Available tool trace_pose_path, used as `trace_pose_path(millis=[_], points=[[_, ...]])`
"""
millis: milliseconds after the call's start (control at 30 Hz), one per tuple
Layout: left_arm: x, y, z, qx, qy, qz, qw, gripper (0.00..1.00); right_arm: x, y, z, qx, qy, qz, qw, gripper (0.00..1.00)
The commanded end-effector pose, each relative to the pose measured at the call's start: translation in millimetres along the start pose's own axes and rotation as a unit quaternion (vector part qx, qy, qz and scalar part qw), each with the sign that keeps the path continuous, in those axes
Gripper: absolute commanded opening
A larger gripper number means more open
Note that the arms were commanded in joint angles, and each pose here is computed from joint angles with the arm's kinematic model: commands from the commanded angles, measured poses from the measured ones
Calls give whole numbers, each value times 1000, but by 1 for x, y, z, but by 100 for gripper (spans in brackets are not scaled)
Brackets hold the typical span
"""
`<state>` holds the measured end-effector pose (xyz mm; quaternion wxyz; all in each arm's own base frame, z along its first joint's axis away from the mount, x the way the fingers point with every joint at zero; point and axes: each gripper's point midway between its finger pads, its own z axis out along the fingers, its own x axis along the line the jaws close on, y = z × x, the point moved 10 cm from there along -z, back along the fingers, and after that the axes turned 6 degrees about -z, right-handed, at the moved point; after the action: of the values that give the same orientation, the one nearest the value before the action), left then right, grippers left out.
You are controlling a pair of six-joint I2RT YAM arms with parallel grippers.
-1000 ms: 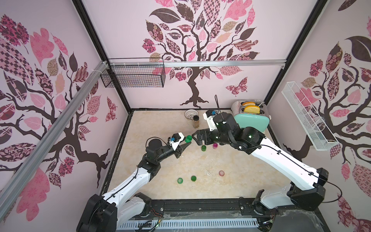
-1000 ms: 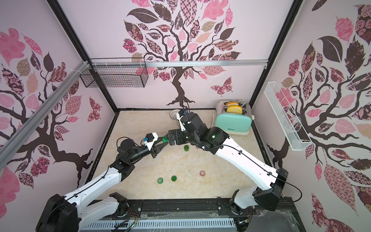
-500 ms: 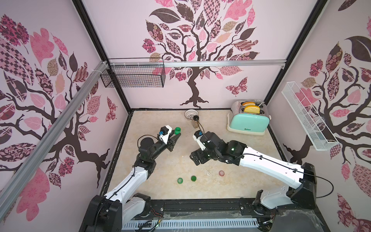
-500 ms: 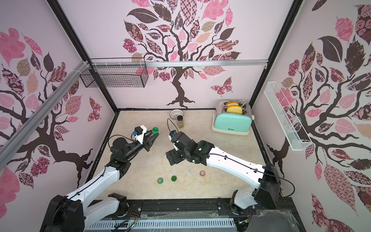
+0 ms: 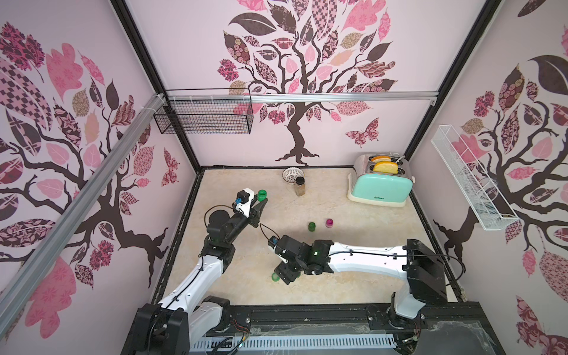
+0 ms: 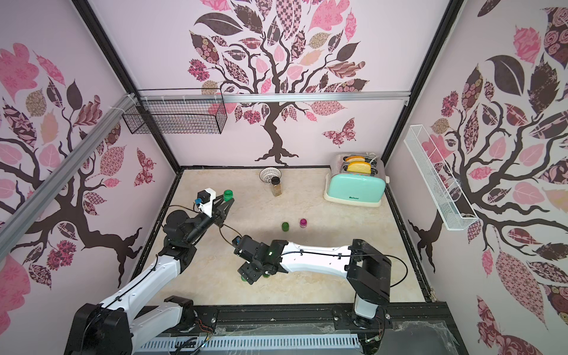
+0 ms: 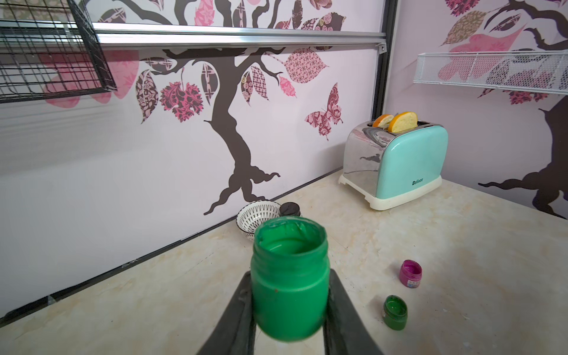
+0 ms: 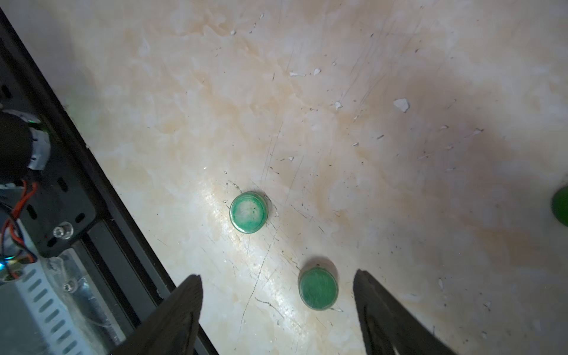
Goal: Close the paint jar lid
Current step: Pick up the lid from the center of the board.
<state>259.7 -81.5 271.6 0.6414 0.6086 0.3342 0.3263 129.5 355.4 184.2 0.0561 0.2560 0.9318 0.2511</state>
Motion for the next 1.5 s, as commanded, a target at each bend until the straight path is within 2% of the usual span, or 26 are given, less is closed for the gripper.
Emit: trace_pose_path(millis=[0, 433, 733, 1133, 1467], points=[[3, 5, -4, -12, 14, 7, 1000, 26, 8, 7, 10, 3, 0, -24, 1000, 78], [6, 5, -5, -9, 25, 11, 1000, 27, 27, 7, 45, 40, -10, -50, 998, 73], [5, 5, -6, -10, 23, 12, 1000, 27, 29, 7, 60, 63, -17, -50, 997, 62], [5, 5, -6, -9, 19, 9, 1000, 27, 30, 7, 72, 82, -27, -49, 995, 52], [5, 5, -6, -8, 15, 8, 1000, 28, 30, 9, 77, 88, -36, -49, 994, 49]])
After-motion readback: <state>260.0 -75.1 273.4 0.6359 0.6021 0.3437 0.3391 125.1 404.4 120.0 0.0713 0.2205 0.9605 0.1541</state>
